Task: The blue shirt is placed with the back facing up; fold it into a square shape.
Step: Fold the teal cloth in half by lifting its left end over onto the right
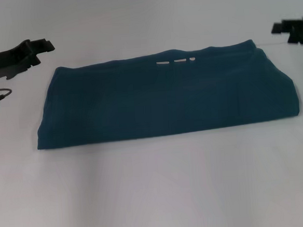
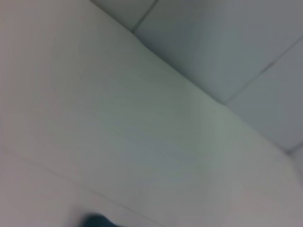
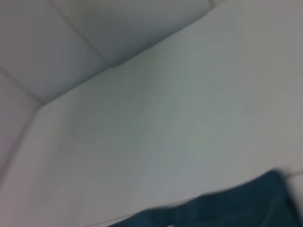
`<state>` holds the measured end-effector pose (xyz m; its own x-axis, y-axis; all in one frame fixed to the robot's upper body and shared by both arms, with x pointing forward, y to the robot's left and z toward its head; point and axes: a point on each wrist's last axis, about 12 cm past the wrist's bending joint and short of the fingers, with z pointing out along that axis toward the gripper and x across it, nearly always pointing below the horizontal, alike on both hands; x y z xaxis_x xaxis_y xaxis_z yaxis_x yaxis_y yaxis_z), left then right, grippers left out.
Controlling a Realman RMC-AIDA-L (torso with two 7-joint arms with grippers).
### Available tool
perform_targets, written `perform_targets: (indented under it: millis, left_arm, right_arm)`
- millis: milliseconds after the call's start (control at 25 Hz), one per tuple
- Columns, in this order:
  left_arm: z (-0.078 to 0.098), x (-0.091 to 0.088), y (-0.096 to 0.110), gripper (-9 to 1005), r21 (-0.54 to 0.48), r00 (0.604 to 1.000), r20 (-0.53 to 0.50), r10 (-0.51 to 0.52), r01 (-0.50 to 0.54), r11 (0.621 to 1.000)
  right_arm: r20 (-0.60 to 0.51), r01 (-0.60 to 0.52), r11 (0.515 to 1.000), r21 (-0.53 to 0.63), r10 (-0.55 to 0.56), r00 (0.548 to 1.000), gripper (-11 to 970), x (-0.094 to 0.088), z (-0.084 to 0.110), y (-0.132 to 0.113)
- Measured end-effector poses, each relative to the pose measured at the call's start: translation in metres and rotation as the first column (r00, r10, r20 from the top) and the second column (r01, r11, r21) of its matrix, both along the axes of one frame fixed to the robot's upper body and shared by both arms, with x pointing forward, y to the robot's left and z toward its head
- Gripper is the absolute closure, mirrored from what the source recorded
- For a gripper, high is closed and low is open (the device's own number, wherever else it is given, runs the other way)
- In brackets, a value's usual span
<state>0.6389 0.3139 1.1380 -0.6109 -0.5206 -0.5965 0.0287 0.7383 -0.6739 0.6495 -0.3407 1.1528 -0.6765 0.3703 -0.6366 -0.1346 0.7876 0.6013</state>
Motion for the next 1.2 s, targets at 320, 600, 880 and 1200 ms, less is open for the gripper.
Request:
perform_targets:
  millis: [320,600,880,1200]
  left_arm:
    - [-0.014,-0.055,0.037,421,-0.282,0.998,-0.045,-0.054,0.039,0.959]
    - [-0.049,-0.105,0.058,426,-0.481,0.991,-0.135,0.003,-0.068,0.874]
    - [-0.075,-0.124,0.052,429,-0.537,0.974,-0.224,0.023,-0.144,0.832]
    - [-0.090,-0.125,0.050,429,-0.523,0.954,-0.292,0.067,-0.218,0.824]
  right_arm:
    - [0.046,-0.097,0.930,0.355,0.086,0.995,271,-0.090,-0.034,-0.034]
    - [0.015,-0.110,0.907,0.407,0.113,0.993,272,-0.119,-0.052,-0.039]
    - [0.010,-0.170,0.917,0.360,0.178,0.984,273,-0.106,-0.047,-0.029]
    - [0.017,-0.184,0.920,0.345,0.189,0.982,273,-0.103,-0.046,-0.026]
